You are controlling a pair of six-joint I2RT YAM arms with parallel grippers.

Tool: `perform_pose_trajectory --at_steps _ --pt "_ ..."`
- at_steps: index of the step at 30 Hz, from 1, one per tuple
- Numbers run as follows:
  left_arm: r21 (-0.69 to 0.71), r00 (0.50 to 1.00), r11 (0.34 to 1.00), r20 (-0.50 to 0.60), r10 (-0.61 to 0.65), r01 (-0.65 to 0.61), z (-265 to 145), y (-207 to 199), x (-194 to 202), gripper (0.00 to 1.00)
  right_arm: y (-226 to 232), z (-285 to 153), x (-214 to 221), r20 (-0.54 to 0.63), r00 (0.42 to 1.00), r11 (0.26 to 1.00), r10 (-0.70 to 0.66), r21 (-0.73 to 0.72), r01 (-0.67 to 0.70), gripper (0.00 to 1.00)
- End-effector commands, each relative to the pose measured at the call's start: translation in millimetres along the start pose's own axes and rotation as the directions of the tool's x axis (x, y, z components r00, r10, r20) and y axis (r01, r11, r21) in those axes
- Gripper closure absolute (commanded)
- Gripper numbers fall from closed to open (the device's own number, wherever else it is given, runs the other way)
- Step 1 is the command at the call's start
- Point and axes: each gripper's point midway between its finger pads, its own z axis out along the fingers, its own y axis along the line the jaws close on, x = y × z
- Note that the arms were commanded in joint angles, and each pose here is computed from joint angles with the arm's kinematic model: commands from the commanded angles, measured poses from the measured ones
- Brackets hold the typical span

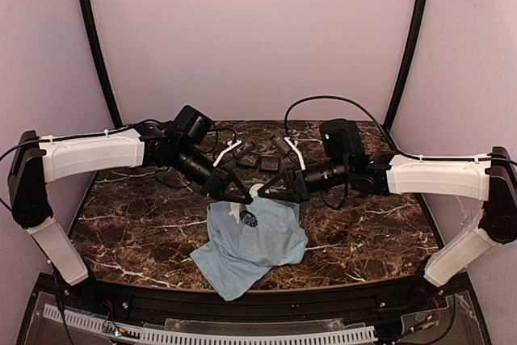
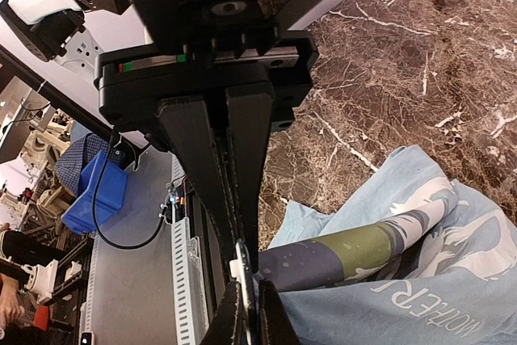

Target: Remove the brooch from the garment

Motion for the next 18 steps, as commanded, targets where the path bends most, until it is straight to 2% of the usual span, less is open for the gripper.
perform_pose_trajectory --at_steps 1,18 --pt "0.041 0.999 0.998 0.026 0.046 -0.047 -4.0 -16.9 -13.1 0.99 -29.2 3.7 6.8 0.003 0.999 0.992 0.032 0.122 -0.032 0.95" --pt "0.044 0.997 0.997 0.04 0.062 -0.064 -7.4 -22.5 -16.6 0.99 -55.2 7.3 16.6 -0.005 0.997 0.971 0.073 0.227 -0.07 0.95"
